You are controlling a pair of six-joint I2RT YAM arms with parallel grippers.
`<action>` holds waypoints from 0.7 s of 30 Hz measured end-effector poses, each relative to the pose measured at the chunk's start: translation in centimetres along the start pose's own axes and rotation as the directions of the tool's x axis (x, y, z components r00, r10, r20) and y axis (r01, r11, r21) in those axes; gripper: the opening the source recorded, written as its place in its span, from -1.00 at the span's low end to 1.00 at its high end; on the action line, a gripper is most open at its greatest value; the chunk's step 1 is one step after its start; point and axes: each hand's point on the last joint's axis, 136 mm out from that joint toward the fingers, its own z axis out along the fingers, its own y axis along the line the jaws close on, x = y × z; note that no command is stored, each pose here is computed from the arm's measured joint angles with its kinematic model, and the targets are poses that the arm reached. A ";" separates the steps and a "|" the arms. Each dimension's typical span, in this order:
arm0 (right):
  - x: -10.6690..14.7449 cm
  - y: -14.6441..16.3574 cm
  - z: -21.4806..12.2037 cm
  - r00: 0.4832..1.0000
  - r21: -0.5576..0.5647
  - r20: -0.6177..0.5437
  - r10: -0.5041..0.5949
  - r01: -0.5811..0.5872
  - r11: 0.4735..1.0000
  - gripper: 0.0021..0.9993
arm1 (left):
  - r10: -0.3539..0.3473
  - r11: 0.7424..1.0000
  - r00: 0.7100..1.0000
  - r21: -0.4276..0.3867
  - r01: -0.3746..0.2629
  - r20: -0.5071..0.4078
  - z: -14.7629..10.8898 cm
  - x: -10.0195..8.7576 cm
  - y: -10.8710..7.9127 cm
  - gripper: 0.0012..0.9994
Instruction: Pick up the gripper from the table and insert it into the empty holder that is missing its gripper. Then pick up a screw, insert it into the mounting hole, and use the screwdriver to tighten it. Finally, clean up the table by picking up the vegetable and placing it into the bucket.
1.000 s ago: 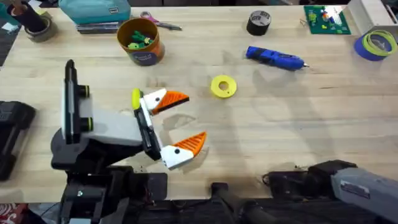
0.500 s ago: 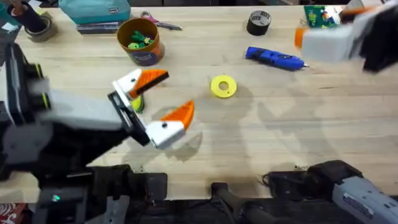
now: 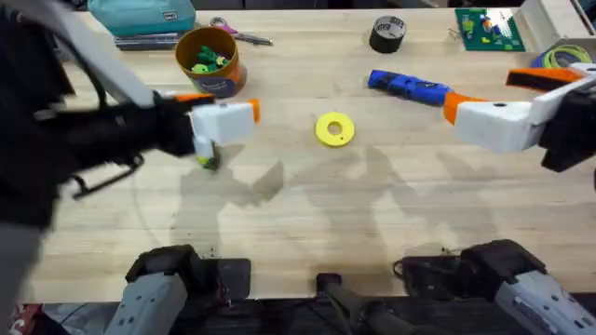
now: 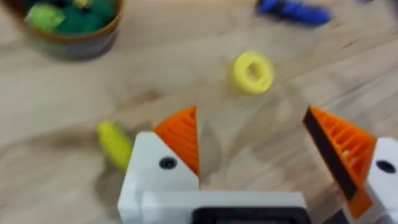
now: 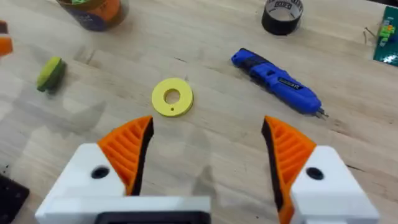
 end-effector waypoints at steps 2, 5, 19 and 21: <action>0.1 0.0 0.0 1.000 0.000 -0.002 0.000 0.000 1.000 0.99 | -0.018 0.995 0.998 -0.095 0.012 -0.056 -0.4 -0.5 1.5 0.97; 0.1 0.0 0.1 1.000 0.000 -0.003 0.001 -0.001 1.000 0.99 | -0.028 0.977 0.994 -0.215 0.004 -0.109 -0.8 -1.2 3.7 0.97; -0.3 0.0 0.1 1.000 0.001 0.013 0.001 -0.001 1.000 0.99 | -0.377 0.784 0.887 -0.602 0.152 -0.268 -2.2 4.3 10.8 0.97; -0.3 0.0 0.1 1.000 0.000 0.014 0.001 -0.001 1.000 0.99 | -0.448 0.744 0.852 -0.642 0.185 -0.273 -1.5 5.1 12.0 0.97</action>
